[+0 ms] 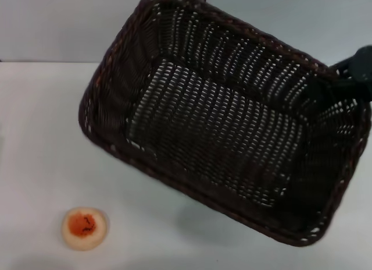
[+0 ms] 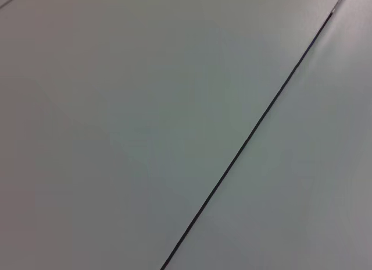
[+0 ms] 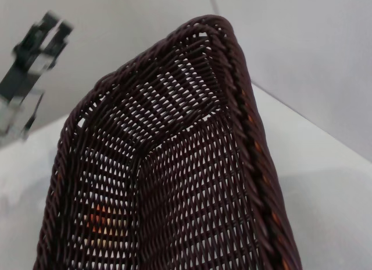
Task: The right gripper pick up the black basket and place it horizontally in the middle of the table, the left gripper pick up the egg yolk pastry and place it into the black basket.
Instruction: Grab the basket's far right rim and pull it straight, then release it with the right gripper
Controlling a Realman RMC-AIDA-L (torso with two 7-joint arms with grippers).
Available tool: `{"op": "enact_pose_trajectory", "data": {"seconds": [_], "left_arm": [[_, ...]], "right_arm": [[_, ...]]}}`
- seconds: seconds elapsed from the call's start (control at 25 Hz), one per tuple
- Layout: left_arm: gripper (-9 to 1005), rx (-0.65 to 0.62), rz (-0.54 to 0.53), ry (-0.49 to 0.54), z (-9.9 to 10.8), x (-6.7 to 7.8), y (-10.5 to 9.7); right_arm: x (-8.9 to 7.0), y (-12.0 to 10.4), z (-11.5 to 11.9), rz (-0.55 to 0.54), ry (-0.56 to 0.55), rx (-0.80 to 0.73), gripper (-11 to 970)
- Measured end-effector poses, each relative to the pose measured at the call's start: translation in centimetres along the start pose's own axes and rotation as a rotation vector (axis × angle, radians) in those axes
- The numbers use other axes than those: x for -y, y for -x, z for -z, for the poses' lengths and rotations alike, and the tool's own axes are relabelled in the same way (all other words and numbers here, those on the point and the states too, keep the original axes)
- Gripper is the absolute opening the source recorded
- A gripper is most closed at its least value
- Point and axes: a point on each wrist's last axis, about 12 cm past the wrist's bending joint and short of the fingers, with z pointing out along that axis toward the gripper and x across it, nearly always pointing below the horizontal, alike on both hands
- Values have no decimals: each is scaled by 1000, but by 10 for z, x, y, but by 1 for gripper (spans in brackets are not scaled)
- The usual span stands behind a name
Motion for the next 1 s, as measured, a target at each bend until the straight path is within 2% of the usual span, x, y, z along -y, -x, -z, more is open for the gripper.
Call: {"op": "enact_pose_trajectory", "data": {"seconds": [0.04,0.08,0.16,0.4,0.56,1.0], "left_arm": [[678,0,9,-1,0,0,0],[678,0,15,-3,-1,0,0],[677,0,20,-3,-1,0,0],[677,-2,33,-3,0,1,-1],[677,-20,39,-1,2,1,-2],[677,-44,53,4,5,0,-3]], "right_arm": [[-3,7,3,64,-9,-19,174],[-3,7,3,64,-9,-19,174],[-9,20,6,178,-34,-70,174],[-12,29,-2,248,-41,-164,174],[-11,28,-17,315,-38,-204,174],[-5,18,-29,395,-10,-171,173]]}}
